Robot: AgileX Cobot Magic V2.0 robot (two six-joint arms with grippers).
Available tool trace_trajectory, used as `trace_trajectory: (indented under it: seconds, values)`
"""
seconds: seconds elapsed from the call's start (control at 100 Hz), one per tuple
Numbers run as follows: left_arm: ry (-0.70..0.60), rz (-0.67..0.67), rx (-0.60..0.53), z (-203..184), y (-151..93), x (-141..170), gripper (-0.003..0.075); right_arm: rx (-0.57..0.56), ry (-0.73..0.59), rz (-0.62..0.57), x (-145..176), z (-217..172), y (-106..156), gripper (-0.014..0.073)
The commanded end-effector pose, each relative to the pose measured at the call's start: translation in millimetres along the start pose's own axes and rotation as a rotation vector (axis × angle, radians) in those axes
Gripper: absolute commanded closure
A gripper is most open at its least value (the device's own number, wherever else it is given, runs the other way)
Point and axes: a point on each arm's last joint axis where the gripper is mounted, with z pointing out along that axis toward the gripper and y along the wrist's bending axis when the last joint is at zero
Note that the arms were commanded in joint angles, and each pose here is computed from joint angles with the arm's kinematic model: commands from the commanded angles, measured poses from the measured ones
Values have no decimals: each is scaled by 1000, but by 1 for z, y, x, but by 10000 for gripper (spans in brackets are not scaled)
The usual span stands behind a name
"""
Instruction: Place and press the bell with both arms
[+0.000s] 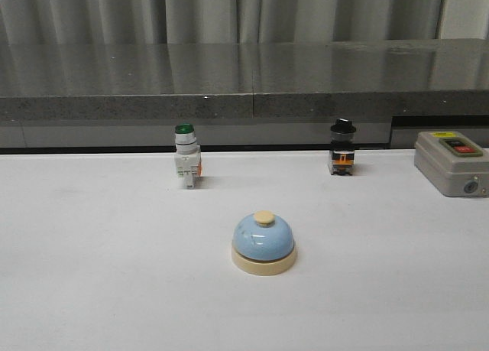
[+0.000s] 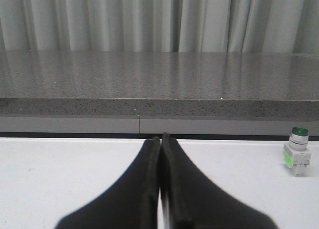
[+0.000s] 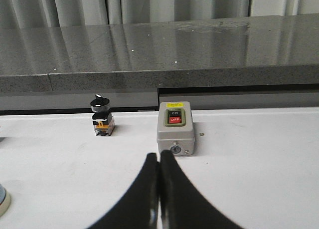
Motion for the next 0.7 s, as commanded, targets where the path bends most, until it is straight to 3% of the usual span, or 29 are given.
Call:
trace_trajectory:
  seconds: [0.0, 0.18, 0.44, 0.69]
  values:
    - [-58, -12, 5, -1, 0, 10, 741, -6, -124, -14, -16, -3, 1, 659]
    - [-58, -12, 5, -1, 0, 10, 741, -13, -217, -14, -24, -5, 2, 659]
    - [-58, -12, 5, -1, 0, 10, 741, -15, -243, -14, -27, -5, 2, 659]
    - [-58, -12, 5, -1, 0, 10, 741, -6, -122, -13, -53, -5, 4, 659]
